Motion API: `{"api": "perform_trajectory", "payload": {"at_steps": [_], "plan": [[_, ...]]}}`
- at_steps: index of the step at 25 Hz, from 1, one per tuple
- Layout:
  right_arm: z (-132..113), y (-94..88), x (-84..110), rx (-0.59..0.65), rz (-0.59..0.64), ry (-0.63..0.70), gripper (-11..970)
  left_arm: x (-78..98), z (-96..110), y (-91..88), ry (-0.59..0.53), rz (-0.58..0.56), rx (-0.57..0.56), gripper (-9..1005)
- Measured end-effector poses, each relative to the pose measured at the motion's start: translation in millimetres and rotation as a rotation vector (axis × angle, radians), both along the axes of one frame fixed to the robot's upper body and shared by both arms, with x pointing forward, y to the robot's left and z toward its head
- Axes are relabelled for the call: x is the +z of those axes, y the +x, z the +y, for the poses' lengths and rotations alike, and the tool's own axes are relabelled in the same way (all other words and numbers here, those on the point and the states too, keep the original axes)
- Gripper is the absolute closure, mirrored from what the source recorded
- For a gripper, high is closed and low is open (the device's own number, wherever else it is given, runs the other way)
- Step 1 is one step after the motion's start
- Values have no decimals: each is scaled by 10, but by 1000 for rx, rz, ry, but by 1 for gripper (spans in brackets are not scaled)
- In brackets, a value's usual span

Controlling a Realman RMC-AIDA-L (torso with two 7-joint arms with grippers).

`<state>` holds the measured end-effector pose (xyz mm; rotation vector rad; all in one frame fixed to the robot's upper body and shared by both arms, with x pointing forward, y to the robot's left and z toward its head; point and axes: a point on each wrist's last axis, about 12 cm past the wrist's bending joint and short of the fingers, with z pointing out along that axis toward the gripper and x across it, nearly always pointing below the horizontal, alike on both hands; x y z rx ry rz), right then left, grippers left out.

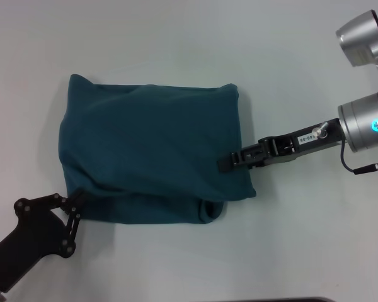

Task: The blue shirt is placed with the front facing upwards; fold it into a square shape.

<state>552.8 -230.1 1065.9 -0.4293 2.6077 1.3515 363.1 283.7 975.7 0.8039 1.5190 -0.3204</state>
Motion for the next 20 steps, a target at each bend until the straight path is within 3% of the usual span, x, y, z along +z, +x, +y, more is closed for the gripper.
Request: {"api": "perform_trajectory", "payload": {"at_steps": [9, 20], "plan": [[16, 26, 10, 1, -9, -13, 186, 10, 7, 1, -2, -6, -2, 992], [15, 24, 0, 0, -5, -22, 647, 10, 7, 6, -1, -6, -2, 991]]}}
